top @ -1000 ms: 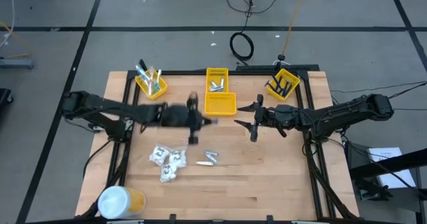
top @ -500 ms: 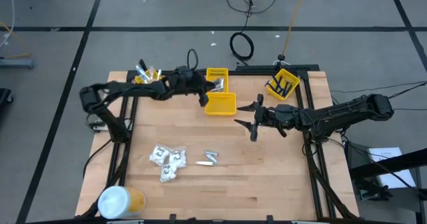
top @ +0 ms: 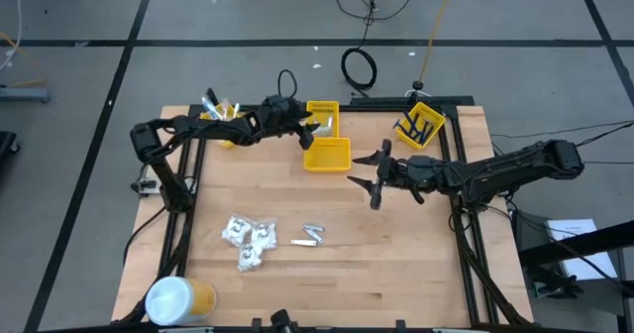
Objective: Pick & Place Travel size toiletries
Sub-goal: Put the nail cutter into the top middle yellow bin
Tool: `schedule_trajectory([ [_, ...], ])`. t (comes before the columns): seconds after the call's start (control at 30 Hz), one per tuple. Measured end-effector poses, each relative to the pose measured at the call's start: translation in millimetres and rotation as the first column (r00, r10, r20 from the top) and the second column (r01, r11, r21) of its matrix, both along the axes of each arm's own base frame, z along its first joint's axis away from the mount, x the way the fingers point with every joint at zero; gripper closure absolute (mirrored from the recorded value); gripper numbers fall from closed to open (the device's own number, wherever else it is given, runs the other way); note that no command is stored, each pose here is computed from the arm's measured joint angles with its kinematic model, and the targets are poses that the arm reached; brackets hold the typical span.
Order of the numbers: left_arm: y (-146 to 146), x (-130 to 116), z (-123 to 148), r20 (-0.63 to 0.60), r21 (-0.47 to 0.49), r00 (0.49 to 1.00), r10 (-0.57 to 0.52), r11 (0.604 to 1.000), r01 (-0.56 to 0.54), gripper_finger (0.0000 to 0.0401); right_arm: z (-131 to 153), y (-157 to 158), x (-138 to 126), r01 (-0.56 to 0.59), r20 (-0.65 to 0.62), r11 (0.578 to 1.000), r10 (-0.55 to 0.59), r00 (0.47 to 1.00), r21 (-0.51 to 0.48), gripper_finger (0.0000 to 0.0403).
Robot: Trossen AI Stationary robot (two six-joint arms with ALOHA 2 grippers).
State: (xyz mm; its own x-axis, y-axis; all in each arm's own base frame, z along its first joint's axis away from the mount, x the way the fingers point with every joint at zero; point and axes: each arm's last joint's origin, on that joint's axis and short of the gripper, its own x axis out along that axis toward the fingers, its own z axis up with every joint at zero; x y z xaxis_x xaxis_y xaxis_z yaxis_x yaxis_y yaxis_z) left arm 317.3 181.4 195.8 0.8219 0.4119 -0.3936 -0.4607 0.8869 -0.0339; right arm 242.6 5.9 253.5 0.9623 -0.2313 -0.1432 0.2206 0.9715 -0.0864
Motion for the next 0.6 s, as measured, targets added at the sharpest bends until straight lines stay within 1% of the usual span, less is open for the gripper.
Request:
schedule_trajectory([
  [0.07, 0, 0, 0, -0.004, 0.005, 1.0, 0.0, 1.0, 0.0, 0.0149, -2, 0, 2, 0.0, -0.007, 1.0, 0.0, 1.0, 0.005, 0.0188],
  [0.17, -4, -1, 3, -0.017, -0.001, 1.0, -0.013, 1.0, 0.013, 0.0115, -6, 1, 7, -0.006, -0.003, 1.0, 0.006, 1.0, 0.006, 0.0188],
  [0.23, -14, -4, 14, -0.036, 0.008, 0.998, -0.043, 0.999, 0.043, 0.01, -11, 7, 12, -0.026, -0.006, 1.0, 0.026, 1.0, 0.006, 0.0188],
  [0.3, -30, -9, 29, -0.071, 0.02, 0.994, -0.088, 0.996, 0.09, 0.0092, -17, 18, 20, -0.066, -0.024, 0.998, 0.066, 0.998, -0.001, 0.0188],
  [0.37, -49, -15, 43, -0.105, 0.017, 0.987, -0.123, 0.992, 0.125, 0.0088, -16, 33, 34, -0.102, -0.069, 0.994, 0.1, 0.993, -0.024, 0.0188],
  [0.43, -69, -25, 58, -0.127, 0.007, 0.98, -0.152, 0.988, 0.154, 0.0088, -6, 52, 53, -0.096, -0.115, 0.994, 0.089, 0.989, -0.052, 0.0188],
  [0.5, -86, -34, 74, -0.118, 0.008, 0.975, -0.186, 0.982, 0.189, 0.0089, 5, 71, 74, -0.092, -0.188, 0.993, 0.077, 0.979, -0.072, 0.0188],
  [0.57, -102, -45, 88, -0.104, 0.006, 0.969, -0.223, 0.974, 0.224, 0.0092, 5, 89, 95, -0.086, -0.28, 0.995, 0.066, 0.958, -0.058, 0.0188],
  [0.6, -110, -50, 94, -0.09, 0.003, 0.967, -0.237, 0.971, 0.239, 0.0093, 1, 98, 106, -0.077, -0.322, 0.996, 0.06, 0.945, -0.042, 0.0188],
])
